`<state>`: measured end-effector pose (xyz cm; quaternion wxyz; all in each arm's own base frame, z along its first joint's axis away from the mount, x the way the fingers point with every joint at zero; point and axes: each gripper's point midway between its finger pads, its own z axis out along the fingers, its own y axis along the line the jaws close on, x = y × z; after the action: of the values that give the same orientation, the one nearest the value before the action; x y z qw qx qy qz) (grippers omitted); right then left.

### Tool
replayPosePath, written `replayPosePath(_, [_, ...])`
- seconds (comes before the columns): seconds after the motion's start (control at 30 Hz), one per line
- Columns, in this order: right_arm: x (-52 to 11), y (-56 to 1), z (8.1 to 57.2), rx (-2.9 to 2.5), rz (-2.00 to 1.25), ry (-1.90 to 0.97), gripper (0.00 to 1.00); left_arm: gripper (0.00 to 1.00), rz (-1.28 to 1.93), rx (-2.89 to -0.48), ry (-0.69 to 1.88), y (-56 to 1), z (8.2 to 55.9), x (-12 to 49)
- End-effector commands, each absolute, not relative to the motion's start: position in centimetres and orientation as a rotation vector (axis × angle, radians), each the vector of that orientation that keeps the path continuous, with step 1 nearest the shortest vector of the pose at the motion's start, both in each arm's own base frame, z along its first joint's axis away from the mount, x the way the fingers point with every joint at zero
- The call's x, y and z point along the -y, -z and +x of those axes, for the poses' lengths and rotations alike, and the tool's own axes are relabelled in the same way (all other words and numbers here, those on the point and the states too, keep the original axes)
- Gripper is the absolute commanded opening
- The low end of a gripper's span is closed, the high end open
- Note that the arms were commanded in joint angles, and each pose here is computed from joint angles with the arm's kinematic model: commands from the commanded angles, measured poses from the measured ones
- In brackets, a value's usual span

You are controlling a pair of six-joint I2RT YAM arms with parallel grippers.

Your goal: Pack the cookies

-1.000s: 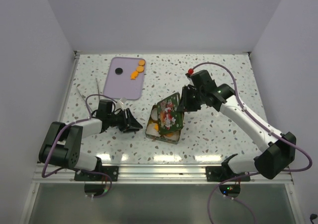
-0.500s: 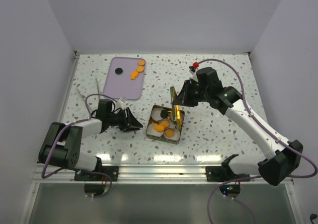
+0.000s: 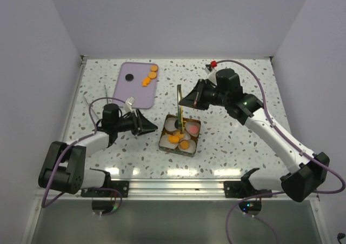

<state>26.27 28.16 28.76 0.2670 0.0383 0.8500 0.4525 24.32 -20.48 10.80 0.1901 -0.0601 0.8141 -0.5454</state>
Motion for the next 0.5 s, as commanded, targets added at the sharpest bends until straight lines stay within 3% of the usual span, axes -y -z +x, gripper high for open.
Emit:
replayPosePath(0.0, [-30.2, -34.9, 27.0, -2.083, 0.102, -1.471, 0.00, 0.49, -0.124, -2.122, 1.672, -14.4, 24.5, 21.4])
replayPosePath(0.27, [-31.1, -40.6, 26.2, -1.927, 0.117, -1.696, 0.00, 0.69, -0.152, -1.751, 1.886, -21.9, 25.1, 21.2])
replayPosePath(0.47, [-31.3, -42.0, 25.7, -1.870, 0.144, -1.801, 0.00, 0.76, -0.156, -1.560, 1.999, -24.8, 25.1, 20.7])
